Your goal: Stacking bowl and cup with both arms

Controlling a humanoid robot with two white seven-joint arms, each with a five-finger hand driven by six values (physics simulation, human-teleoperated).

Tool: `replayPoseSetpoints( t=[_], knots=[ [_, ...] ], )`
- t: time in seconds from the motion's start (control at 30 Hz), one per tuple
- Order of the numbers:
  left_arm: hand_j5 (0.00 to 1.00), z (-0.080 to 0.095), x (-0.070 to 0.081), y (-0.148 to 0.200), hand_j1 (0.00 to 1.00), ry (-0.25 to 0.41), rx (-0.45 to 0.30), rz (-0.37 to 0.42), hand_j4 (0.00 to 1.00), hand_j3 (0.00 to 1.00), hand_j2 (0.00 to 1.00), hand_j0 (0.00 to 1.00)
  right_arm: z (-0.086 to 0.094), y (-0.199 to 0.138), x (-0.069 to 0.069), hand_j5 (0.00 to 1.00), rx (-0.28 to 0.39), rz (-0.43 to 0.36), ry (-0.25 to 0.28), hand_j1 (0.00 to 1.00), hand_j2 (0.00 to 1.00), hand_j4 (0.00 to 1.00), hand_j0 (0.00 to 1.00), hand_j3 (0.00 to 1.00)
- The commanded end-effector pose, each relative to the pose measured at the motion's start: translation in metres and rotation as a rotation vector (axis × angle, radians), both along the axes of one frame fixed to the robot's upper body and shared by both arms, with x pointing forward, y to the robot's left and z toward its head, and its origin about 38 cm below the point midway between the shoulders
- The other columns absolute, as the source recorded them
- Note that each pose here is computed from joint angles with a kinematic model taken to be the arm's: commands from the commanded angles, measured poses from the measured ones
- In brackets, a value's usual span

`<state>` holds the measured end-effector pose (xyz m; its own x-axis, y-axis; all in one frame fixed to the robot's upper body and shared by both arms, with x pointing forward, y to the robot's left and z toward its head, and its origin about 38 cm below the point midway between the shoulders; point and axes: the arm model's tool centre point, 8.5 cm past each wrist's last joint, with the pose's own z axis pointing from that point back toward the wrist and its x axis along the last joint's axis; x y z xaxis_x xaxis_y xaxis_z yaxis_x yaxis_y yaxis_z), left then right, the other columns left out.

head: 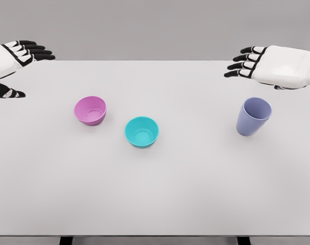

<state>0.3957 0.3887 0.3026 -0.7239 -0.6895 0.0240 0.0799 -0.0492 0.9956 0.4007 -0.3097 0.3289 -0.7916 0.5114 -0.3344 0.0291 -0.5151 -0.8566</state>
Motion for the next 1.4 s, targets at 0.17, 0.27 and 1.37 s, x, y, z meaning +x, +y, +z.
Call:
replayPoseSetpoints(
  t=[0.17,0.27,1.37],
  knots=[
    [1.00,-0.014,0.003,-0.012,1.00,-0.011,0.045,-0.023,1.00,1.00,1.00,1.00,0.008,0.000,-0.002,1.00,0.033,0.006,-0.006,1.00,1.00,1.00,1.00,1.00],
    [1.00,-0.019,0.006,-0.026,1.00,-0.014,0.020,-0.051,1.00,1.00,1.00,1.00,0.016,-0.010,-0.002,1.00,0.042,-0.017,-0.022,1.00,1.00,1.00,1.00,1.00],
    [1.00,-0.045,0.050,-0.101,1.00,0.571,0.137,0.262,1.00,1.00,1.00,1.00,0.023,-0.037,-0.014,1.00,0.063,-0.061,0.021,1.00,1.00,1.00,1.00,1.00]
  ],
)
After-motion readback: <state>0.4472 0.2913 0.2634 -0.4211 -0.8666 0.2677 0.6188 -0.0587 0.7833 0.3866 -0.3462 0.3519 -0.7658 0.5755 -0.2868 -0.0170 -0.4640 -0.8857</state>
